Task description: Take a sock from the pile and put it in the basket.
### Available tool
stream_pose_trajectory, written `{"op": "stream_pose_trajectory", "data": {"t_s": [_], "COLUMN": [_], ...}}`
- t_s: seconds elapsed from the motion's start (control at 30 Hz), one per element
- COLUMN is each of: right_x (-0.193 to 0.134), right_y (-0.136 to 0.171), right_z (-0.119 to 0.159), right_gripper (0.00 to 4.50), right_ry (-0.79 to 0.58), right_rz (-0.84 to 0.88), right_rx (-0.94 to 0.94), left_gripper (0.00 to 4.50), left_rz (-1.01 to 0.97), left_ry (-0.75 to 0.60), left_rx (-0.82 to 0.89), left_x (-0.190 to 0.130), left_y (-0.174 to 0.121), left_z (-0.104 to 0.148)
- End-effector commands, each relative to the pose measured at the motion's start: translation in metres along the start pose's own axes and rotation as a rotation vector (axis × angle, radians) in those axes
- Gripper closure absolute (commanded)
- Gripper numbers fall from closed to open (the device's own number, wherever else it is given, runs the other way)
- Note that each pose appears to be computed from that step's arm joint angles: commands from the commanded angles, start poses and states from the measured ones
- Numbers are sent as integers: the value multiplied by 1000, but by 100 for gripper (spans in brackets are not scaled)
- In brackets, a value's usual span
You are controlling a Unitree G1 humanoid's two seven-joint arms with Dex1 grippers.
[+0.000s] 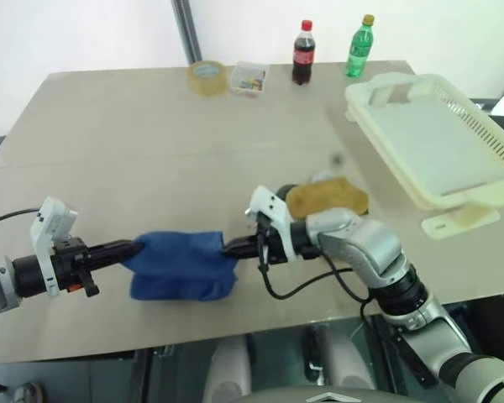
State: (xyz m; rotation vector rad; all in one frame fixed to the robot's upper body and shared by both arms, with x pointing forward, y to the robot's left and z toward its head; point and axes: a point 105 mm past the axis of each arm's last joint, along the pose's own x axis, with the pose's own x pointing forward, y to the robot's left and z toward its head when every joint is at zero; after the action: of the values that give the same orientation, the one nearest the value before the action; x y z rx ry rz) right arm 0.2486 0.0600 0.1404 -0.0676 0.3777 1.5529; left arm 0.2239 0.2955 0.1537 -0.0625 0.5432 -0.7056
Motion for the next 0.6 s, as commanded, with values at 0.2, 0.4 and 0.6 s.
{"op": "stream_pose_trajectory", "data": {"t_s": [0.2,0.4,0.6], "right_x": [1,1,-12], "right_y": [16,5,-7], "right_z": [-1,-18,-18], "right_gripper": [450,450,256], "right_ry": [20,56,38], "right_rz": [65,47,-8], "right_rx": [-18,-43,-120], "left_gripper": [416,164,74], "left_rz": [-59,-35,-3], "left_ry": [163,165,64], "left_rx": [15,86,119], "left_x": [-10,4,4], "left_y": [-2,5,13], "left_z": [-10,-17,-3]}}
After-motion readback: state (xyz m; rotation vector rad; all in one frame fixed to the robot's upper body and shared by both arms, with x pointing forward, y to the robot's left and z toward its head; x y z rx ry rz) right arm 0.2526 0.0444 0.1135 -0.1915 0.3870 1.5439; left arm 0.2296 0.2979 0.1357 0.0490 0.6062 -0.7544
